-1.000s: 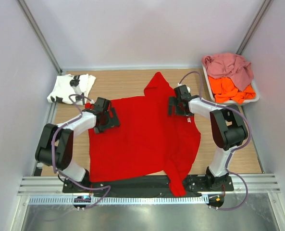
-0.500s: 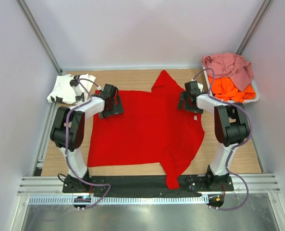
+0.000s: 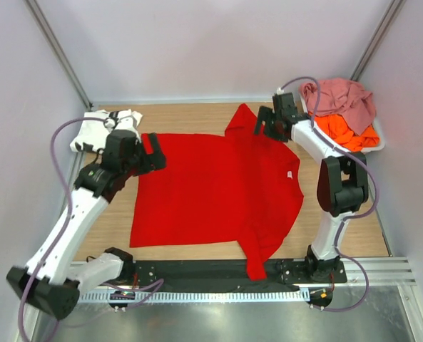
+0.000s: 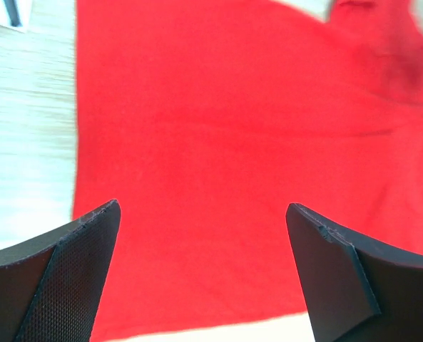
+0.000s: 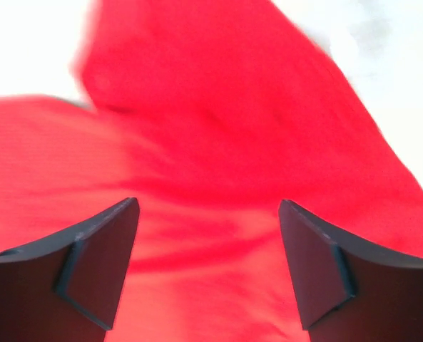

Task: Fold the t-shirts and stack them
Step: Flatten the tshirt out

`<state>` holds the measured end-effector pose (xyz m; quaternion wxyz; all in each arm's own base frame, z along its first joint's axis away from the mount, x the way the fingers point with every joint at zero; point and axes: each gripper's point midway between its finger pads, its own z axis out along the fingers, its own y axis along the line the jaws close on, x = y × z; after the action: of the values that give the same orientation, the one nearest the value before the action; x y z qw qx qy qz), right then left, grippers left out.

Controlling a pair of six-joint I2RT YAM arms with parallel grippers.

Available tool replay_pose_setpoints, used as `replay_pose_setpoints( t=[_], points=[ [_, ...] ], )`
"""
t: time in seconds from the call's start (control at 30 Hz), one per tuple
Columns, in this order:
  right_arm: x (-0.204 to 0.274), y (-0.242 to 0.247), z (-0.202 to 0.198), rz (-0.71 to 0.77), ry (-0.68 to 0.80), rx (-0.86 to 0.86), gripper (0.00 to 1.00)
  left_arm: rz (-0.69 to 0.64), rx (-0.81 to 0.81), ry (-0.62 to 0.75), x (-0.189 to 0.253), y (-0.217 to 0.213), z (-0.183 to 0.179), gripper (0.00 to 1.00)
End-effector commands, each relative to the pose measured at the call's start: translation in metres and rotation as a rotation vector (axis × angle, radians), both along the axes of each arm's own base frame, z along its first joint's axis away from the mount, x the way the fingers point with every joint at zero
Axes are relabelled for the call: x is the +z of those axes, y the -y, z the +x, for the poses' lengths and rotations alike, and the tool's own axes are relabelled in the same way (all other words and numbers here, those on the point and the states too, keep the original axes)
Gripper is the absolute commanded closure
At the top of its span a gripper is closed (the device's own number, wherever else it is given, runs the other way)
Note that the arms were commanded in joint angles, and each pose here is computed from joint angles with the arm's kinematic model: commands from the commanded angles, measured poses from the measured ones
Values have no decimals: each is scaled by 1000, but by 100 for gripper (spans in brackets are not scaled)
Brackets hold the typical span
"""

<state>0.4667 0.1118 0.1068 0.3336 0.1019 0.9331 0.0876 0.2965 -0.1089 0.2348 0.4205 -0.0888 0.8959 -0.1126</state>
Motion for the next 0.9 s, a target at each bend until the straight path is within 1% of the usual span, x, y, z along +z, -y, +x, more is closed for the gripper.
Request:
replay_pose_setpoints(
  t=[0.0,0.03,0.1,0.17,0.2,0.23,0.3,0.33,0.4,0.47,0.87],
  points=[
    [46,-39,52,170,133,41,18,54,-29,-52,-15,-19,-45,0],
    [46,-41,61,188,138,25,22,53,-28,-38,-15,-22,-52,0],
    [39,-49,86,215,146,11,24,47,-24,-6,-17,-29,-66,0],
    [34,-56,99,247,138,-4,27,46,-27,15,-20,-34,-75,0],
    [43,-59,111,263,169,-5,28,43,-9,21,-25,-37,-79,0],
    [24,-60,117,265,142,-15,31,19,3,84,-13,-40,-81,0],
    [24,-64,130,282,153,-36,33,-13,12,132,-4,-41,-86,0],
    [9,-64,134,279,130,-43,34,-26,25,182,4,-44,-88,0],
    [9,-67,142,285,138,-46,34,-6,45,217,5,-51,-88,0],
    [-1,-68,146,290,128,-54,34,8,52,248,12,-56,-89,0],
    [-28,-85,148,322,124,-36,41,-3,47,254,15,-57,-91,0]
  ],
)
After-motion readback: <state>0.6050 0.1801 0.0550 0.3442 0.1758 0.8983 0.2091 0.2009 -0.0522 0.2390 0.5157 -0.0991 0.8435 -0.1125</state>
